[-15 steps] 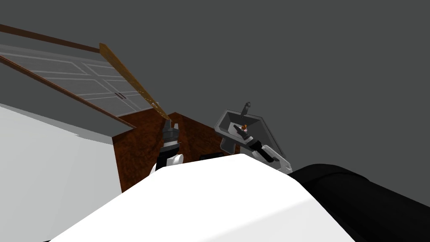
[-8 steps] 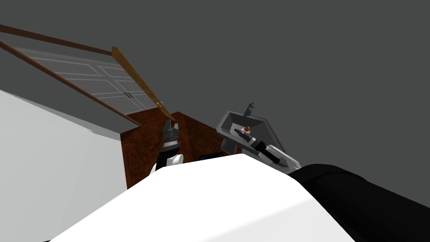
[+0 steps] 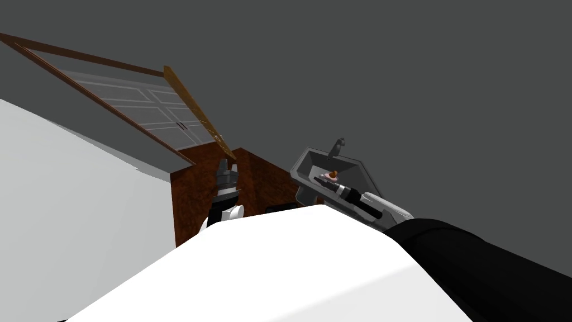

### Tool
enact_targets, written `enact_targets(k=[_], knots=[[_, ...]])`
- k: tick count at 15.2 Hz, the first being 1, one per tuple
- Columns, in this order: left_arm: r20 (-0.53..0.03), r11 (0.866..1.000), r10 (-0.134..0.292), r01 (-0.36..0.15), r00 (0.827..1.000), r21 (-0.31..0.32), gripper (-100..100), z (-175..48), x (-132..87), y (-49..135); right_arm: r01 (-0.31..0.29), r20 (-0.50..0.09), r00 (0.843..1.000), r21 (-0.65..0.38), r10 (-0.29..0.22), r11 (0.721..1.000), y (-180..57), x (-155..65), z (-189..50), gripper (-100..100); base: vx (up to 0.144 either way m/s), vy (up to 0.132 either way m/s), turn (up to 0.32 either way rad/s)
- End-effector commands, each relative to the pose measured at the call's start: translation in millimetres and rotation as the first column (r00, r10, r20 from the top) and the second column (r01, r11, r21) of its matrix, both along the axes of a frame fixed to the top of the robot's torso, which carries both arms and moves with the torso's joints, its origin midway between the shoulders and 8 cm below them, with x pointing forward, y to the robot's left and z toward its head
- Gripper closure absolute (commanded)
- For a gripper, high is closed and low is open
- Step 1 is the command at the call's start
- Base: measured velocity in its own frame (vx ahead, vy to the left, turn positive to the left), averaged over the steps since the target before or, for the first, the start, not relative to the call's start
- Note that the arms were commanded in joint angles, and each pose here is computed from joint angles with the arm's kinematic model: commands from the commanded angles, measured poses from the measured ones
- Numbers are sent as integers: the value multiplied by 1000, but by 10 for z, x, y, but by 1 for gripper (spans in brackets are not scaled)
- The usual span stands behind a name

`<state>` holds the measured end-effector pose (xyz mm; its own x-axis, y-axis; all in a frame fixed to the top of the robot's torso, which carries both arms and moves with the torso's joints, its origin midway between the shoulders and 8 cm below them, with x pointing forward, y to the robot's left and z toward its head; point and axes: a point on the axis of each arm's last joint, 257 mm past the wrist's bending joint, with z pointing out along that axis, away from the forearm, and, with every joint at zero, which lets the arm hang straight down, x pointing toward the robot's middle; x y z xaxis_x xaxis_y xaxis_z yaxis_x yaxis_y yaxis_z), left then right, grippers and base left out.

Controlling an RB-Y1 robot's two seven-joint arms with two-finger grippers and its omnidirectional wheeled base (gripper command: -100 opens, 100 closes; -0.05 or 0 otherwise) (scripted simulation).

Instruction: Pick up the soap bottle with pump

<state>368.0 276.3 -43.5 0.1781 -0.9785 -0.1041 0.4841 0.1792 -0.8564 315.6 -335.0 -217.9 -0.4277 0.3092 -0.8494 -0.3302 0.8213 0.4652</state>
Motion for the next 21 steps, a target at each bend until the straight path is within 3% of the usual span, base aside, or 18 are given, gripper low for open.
enact_targets(k=[1, 6, 7, 9, 10, 12, 13, 15, 18, 20, 21], knots=[[0, 1000, 0, 0, 1000, 0, 0, 0, 0, 0, -19, -47, 999, -77, 15, 997, -154, -100, -158, -100, 33, 10, 114], [0, 1000, 0, 0, 1000, 0, 0, 0, 0, 0, -80, -104, 993, -181, 62, 980, -319, -188, -273, -100, 35, 7, 87], [0, 1000, 0, 0, 1000, 0, 0, 0, 0, 0, -95, -144, 988, -233, 62, 968, -476, -291, -394, -100, 38, 11, 108], [0, 1000, 0, 0, 1000, 0, 0, 0, 0, 0, -120, -154, 985, -254, 82, 960, -485, -281, -381, -100, 34, 7, 80], [0, 1000, 0, 0, 1000, 0, 0, 0, 0, 0, -144, -196, 977, -308, 85, 940, -650, -384, -487, -100, 39, 7, 85], [0, 1000, 0, 0, 1000, 0, 0, 0, 0, 0, -163, -204, 974, -322, 100, 932, -657, -374, -476, -100, 43, 4, 72], [0, 1000, 0, 0, 1000, 0, 0, 0, 0, 0, -191, -247, 964, -372, 101, 909, -826, -478, -569, -100, 43, 11, 111], [0, 1000, 0, 0, 1000, 0, 0, 0, 0, 0, -209, -255, 960, -384, 114, 899, -834, -466, -556, -100, 41, 9, 82], [0, 1000, 0, 0, 1000, 0, 0, 0, 0, 0, -282, -345, 931, -474, 118, 834, -1179, -670, -700, -100, 43, 7, 112], [0, 1000, 0, 0, 1000, 0, 0, 0, 0, 0, -307, -356, 925, -487, 135, 817, -1189, -645, -677, -100, 50, 7, 73], [0, 1000, 0, 0, 1000, 0, 0, 0, 0, 0, -341, -399, 908, -520, 131, 783, -1358, -751, -737, -100, 47, 10, 92]])
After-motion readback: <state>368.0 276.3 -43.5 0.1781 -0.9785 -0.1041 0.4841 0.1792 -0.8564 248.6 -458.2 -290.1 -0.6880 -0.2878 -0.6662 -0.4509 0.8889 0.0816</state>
